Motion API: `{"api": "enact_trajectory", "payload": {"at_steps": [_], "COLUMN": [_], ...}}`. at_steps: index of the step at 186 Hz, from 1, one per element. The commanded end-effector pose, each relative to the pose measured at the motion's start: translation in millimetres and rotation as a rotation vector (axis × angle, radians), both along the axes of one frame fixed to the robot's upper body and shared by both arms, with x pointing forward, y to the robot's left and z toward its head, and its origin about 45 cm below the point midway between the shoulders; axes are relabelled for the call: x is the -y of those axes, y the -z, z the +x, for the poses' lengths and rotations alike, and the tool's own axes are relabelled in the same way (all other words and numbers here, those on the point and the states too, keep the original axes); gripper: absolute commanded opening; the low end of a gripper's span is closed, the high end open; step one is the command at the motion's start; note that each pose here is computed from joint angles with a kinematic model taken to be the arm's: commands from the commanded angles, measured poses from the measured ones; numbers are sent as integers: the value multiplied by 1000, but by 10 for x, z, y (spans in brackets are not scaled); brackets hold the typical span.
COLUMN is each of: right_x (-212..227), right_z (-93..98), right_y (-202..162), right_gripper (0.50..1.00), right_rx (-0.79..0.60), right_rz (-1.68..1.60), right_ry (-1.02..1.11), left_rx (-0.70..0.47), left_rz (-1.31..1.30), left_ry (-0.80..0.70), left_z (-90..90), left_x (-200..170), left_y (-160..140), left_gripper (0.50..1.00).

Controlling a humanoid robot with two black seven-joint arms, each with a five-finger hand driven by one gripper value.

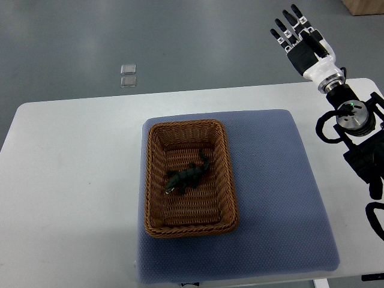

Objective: Place crocodile in brown basket with right hand

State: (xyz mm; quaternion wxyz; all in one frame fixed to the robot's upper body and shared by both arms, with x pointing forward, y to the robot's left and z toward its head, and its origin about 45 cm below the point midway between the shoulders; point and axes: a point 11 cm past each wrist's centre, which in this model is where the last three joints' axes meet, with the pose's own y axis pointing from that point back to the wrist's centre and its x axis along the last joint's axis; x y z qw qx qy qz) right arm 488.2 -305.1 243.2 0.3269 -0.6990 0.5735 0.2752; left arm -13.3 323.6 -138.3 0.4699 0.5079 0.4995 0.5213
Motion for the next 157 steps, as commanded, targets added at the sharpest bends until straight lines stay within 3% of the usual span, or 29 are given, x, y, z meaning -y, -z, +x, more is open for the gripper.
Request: {"api": "enact_trajectory", "payload": {"at_steps": [1,50,157], "right_x": [127,145,63], "right_z": [-80,-296,-359], "right_y": [253,665,649], "right_gripper": [930,930,930], "right_rx": [-50,-124,-55], "right_rz": [77,172,192], "right_ry": [63,96,24], "left_rx": [0,2,0], "left_rz": [-1,-3,-1], "left_ry": [0,1,0], "left_z": [0,9,0], "left_x": [4,10,4], "left_y": [0,0,0], "left_gripper": [1000,1000,1000]}}
